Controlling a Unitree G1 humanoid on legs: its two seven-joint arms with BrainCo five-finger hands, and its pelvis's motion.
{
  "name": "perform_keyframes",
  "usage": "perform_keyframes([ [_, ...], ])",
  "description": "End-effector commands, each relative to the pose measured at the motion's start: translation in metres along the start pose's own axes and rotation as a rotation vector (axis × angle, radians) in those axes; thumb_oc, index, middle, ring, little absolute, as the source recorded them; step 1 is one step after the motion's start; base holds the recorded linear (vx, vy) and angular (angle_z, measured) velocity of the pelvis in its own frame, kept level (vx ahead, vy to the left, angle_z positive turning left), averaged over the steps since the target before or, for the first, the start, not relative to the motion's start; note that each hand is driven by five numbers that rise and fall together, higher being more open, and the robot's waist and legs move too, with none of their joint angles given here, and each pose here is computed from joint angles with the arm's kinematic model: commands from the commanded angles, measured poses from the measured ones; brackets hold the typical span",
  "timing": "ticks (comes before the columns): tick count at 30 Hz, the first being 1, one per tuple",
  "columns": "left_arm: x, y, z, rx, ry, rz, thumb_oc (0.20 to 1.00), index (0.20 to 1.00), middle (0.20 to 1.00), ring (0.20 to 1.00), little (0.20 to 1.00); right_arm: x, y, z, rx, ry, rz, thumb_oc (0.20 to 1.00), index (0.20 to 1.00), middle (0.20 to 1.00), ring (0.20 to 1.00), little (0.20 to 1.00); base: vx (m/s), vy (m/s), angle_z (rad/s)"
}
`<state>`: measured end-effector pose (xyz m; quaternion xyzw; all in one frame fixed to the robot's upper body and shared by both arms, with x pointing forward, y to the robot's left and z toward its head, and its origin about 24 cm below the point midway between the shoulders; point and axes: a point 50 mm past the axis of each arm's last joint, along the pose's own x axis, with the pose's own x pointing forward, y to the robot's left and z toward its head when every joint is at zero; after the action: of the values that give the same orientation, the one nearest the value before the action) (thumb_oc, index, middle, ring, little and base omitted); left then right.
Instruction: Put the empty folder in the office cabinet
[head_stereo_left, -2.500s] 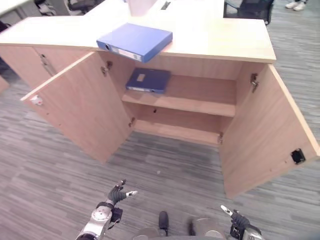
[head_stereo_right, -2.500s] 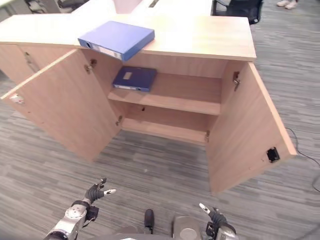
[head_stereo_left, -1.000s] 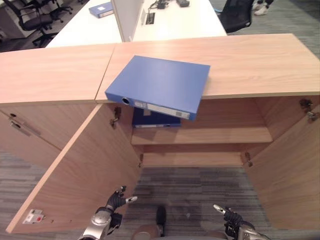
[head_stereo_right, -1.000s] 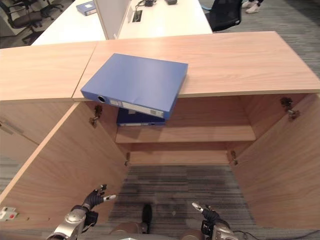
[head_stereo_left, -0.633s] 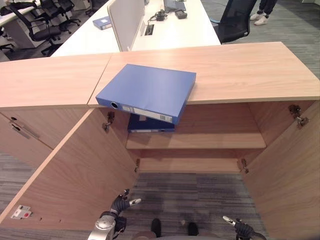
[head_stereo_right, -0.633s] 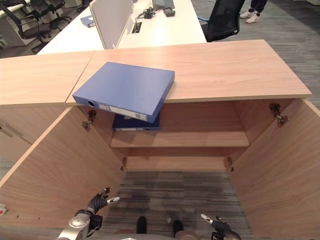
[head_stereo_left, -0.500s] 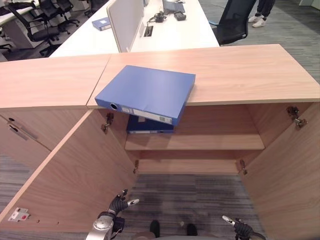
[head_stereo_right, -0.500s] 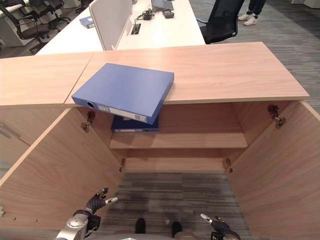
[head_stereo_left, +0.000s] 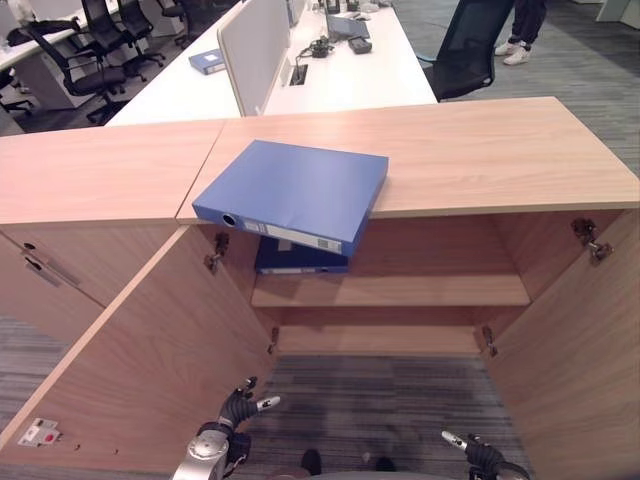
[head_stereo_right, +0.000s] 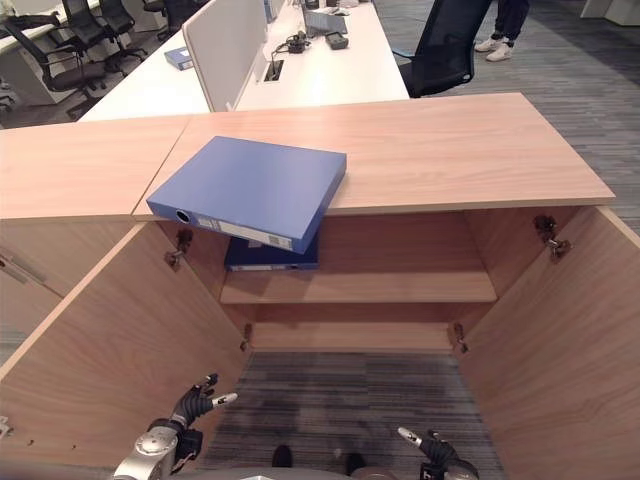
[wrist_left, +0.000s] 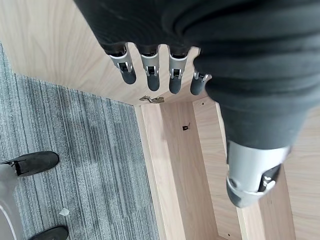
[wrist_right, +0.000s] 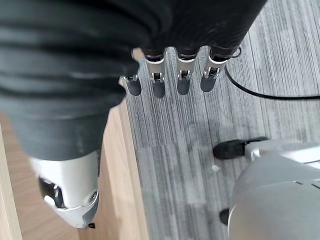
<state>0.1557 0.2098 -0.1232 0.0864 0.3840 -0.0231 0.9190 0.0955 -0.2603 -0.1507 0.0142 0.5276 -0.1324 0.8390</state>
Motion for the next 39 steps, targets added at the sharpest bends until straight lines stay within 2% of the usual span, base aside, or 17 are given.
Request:
perform_keyframes([
  [1,0.008,0.004,0.031,0.052,-0.114,0.006,1.000,1.000,1.000,1.000,1.000,0.002,0.004,0.013,-0.031,-0.045,0.020,1.000,1.000,1.000,1.000,1.000,0.03,0.002,0.04],
  [4,0.005,0.010,0.057,0.133,-0.229,0.024,1.000,1.000,1.000,1.000,1.000,0.002,0.006,0.015,-0.016,-0.057,0.025,1.000,1.000,1.000,1.000,1.000,0.02,0.008,0.12],
  [6,-0.003,0.025,0.084,0.230,-0.344,0.093,1.000,1.000,1.000,1.000,1.000,0.002,0.008,0.014,0.000,-0.064,0.026,1.000,1.000,1.000,1.000,1.000,0.01,-0.002,0.10],
  [7,-0.017,0.042,0.111,0.347,-0.481,0.205,1.000,1.000,1.000,1.000,1.000,0.002,0.013,0.012,0.016,-0.071,0.025,1.000,1.000,1.000,1.000,1.000,0.01,-0.021,0.11],
  [9,-0.034,0.057,0.136,0.477,-0.611,0.331,1.000,1.000,1.000,1.000,1.000,0.001,0.016,0.010,0.031,-0.075,0.022,1.000,1.000,1.000,1.000,1.000,0.02,-0.025,0.09],
  [11,-0.034,0.058,0.135,0.478,-0.609,0.332,1.000,1.000,1.000,1.000,1.000,0.001,0.017,0.009,0.030,-0.075,0.023,1.000,1.000,1.000,1.000,1.000,0.01,-0.013,0.07],
  [12,-0.047,0.067,0.154,0.553,-0.715,0.464,1.000,1.000,1.000,1.000,1.000,0.001,0.019,0.005,0.027,-0.072,0.017,1.000,1.000,1.000,1.000,1.000,0.01,-0.018,0.08],
  [14,-0.064,0.072,0.179,0.639,-0.853,0.597,1.000,1.000,1.000,1.000,1.000,0.000,0.021,0.000,0.009,-0.060,0.017,1.000,1.000,1.000,1.000,1.000,0.00,-0.015,0.02],
  [17,-0.086,0.074,0.213,0.788,-1.023,0.723,1.000,1.000,1.000,1.000,1.000,0.000,0.025,-0.006,0.005,-0.040,0.026,1.000,1.000,1.000,1.000,1.000,0.01,-0.006,0.00],
  [23,-0.113,0.064,0.260,0.972,-1.255,0.827,1.000,1.000,1.000,1.000,1.000,0.000,0.031,-0.006,-0.030,-0.044,0.055,1.000,1.000,1.000,1.000,1.000,0.01,-0.010,-0.04],
  [26,-0.120,0.056,0.277,1.062,-1.330,0.828,1.000,1.000,1.000,1.000,1.000,0.000,0.031,-0.003,-0.048,-0.053,0.062,1.000,1.000,1.000,1.000,1.000,0.01,-0.011,-0.05],
  [33,-0.121,0.044,0.302,1.179,-1.395,0.827,1.000,1.000,1.000,1.000,1.000,0.001,0.030,0.000,-0.072,-0.059,0.067,1.000,1.000,1.000,1.000,1.000,0.01,-0.008,-0.05],
  [39,-0.100,0.031,0.312,1.184,-1.360,0.730,1.000,1.000,1.000,1.000,1.000,0.001,0.023,-0.002,-0.065,-0.041,0.038,1.000,1.000,1.000,1.000,1.000,0.01,0.000,-0.10],
])
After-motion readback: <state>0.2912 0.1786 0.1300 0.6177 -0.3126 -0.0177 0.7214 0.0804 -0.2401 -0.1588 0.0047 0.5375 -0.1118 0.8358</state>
